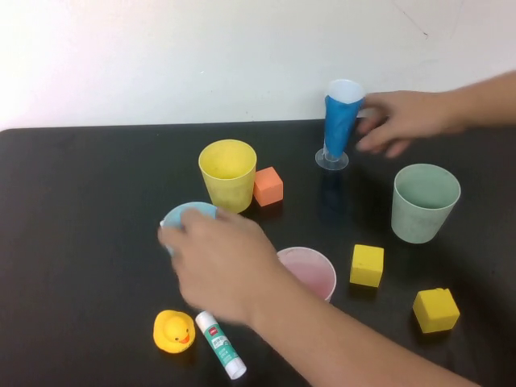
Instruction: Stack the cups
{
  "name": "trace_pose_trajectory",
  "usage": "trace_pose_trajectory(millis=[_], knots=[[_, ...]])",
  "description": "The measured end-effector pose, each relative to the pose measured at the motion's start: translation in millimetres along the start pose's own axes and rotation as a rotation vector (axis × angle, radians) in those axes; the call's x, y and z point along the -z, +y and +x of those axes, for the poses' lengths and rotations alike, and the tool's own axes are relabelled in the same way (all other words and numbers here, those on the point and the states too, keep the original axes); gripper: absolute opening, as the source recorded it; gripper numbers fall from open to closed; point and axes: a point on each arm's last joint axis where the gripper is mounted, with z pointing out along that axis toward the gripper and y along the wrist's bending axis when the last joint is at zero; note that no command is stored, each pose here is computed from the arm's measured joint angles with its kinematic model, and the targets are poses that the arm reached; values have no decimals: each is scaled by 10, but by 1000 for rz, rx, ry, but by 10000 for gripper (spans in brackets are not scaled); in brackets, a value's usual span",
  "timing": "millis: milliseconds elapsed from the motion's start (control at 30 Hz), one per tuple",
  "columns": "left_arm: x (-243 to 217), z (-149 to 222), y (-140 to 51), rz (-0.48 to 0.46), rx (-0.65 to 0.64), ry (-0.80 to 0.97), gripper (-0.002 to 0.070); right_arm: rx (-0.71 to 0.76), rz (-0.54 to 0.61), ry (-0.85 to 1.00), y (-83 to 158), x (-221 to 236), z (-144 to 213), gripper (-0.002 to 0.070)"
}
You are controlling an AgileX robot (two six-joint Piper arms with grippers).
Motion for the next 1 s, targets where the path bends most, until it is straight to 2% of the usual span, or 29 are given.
trace_pose_trajectory(millis=[1000], knots=[[0, 0, 0, 0, 0, 0, -2, -12, 0, -2, -1, 2, -5, -1]])
